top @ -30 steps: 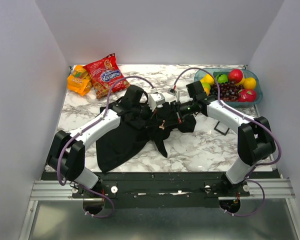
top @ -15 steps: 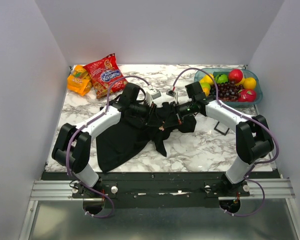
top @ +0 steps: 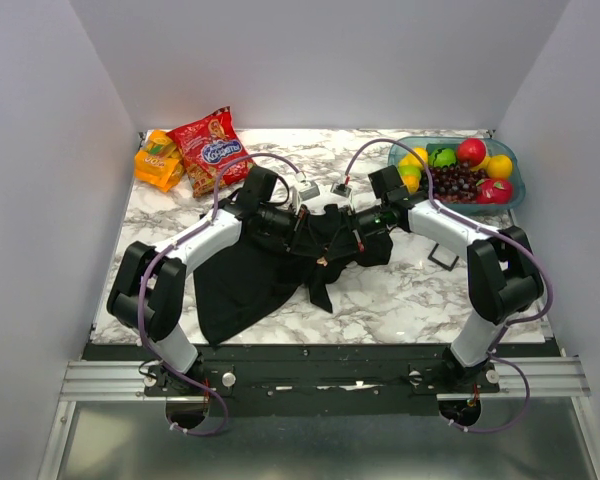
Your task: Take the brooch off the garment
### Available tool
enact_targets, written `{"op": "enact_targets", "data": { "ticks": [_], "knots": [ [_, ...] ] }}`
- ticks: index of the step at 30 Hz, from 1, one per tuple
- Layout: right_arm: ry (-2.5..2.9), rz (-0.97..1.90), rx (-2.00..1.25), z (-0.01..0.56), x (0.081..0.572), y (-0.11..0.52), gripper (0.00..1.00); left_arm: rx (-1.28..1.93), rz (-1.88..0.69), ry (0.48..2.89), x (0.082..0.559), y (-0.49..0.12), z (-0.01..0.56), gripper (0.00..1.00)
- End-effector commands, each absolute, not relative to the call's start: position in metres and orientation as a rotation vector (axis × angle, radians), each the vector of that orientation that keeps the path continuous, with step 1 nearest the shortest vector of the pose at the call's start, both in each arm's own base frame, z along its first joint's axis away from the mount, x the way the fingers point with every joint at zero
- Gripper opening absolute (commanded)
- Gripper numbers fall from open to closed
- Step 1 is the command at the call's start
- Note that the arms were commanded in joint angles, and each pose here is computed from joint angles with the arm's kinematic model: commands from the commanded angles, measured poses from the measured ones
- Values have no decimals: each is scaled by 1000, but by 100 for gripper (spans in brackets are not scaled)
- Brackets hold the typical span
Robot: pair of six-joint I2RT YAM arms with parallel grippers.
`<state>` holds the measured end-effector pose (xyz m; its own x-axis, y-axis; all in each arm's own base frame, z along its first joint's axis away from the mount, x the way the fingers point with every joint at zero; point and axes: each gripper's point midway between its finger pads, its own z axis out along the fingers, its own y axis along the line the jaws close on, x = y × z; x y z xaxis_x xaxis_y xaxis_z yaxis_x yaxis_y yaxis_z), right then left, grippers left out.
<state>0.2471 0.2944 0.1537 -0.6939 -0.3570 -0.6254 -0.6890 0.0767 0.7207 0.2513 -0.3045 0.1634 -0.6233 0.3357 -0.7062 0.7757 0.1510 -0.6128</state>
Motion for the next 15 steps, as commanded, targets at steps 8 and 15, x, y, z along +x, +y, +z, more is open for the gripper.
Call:
{"op": "enact_targets", "data": {
  "ticks": [8,15],
  "knots": [
    [1920,1694,-1170,184,240,310,1,1231,-1346,1920,254,-305,165,27],
    [2157,1432,-957,176,256,297,1,1303,-1207,1904,253,-290,173,4]
  ]
}}
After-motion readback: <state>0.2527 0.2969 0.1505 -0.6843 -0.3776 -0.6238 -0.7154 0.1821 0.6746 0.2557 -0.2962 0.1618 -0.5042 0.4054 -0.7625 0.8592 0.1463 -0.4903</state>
